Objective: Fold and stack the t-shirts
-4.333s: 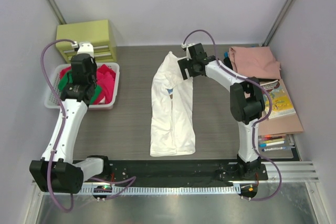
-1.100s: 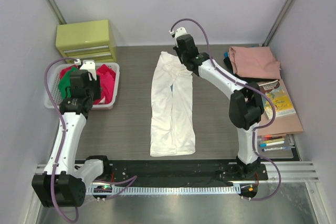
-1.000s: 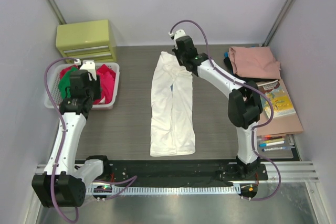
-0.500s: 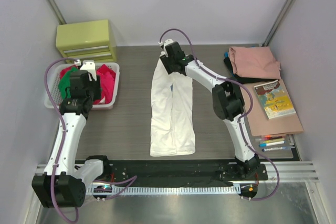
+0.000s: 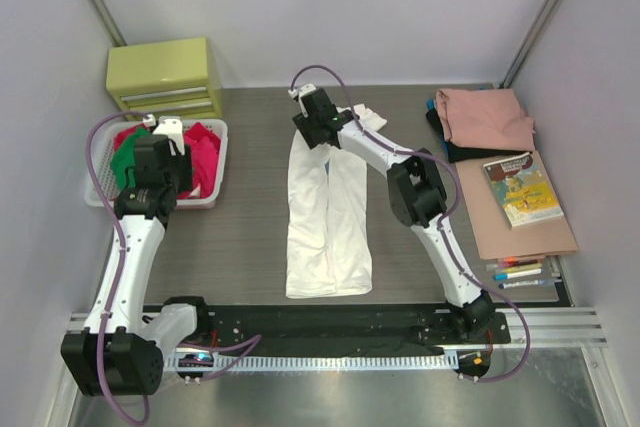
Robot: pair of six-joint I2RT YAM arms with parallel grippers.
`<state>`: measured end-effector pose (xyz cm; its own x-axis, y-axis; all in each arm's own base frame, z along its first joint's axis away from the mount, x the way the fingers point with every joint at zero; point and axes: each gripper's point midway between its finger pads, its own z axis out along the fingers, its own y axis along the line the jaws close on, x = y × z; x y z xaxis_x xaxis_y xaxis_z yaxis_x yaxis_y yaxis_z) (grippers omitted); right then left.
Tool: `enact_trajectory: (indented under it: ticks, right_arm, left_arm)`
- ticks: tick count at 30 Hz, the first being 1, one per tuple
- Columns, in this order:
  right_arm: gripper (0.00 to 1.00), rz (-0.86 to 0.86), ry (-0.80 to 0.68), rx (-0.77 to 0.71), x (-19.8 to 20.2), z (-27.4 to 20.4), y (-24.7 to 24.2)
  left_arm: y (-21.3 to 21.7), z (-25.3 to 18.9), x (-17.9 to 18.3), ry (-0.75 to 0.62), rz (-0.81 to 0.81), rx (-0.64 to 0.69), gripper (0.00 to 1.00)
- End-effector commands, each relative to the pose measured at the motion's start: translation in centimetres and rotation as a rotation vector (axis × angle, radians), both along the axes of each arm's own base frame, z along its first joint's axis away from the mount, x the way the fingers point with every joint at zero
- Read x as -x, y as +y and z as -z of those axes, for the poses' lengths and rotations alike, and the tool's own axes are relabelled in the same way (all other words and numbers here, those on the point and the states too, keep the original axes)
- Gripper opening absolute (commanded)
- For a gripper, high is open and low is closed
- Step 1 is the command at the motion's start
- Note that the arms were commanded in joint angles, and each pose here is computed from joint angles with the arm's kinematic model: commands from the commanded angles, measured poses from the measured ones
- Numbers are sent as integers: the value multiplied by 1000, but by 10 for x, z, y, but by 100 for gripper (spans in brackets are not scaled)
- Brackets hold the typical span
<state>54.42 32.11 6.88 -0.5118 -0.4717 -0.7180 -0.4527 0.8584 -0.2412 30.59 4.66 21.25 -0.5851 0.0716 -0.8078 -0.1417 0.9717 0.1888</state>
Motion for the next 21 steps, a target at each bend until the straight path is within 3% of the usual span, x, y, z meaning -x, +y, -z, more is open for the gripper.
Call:
enact_trajectory:
  ticks: [1, 3, 5, 6, 7, 8, 21]
  right_arm:
    - [67, -10, -58, -39, -9, -25, 15]
    - [68, -7, -55, -27, -10, -19, 14]
    - [56, 0, -48, -18, -10, -13, 12]
    - [40, 6, -47, -16, -9, -12, 11]
    - [12, 16, -51, -14, -10, -13, 10]
    - [1, 19, -51, -15, -10, -12, 9]
    - [1, 48, -84, -37, 16, -54, -13]
  left_arm:
    - [3, 0, -3, -10, 2, -18, 49]
    - [3, 0, -3, -9, 3, -19, 49]
    - [3, 0, -2, -10, 4, -20, 49]
    - [2, 0, -2, -12, 6, -17, 49]
    - [2, 0, -2, -12, 7, -18, 50]
    - [2, 1, -2, -10, 7, -18, 50]
    - [3, 4, 3, -10, 11, -25, 50]
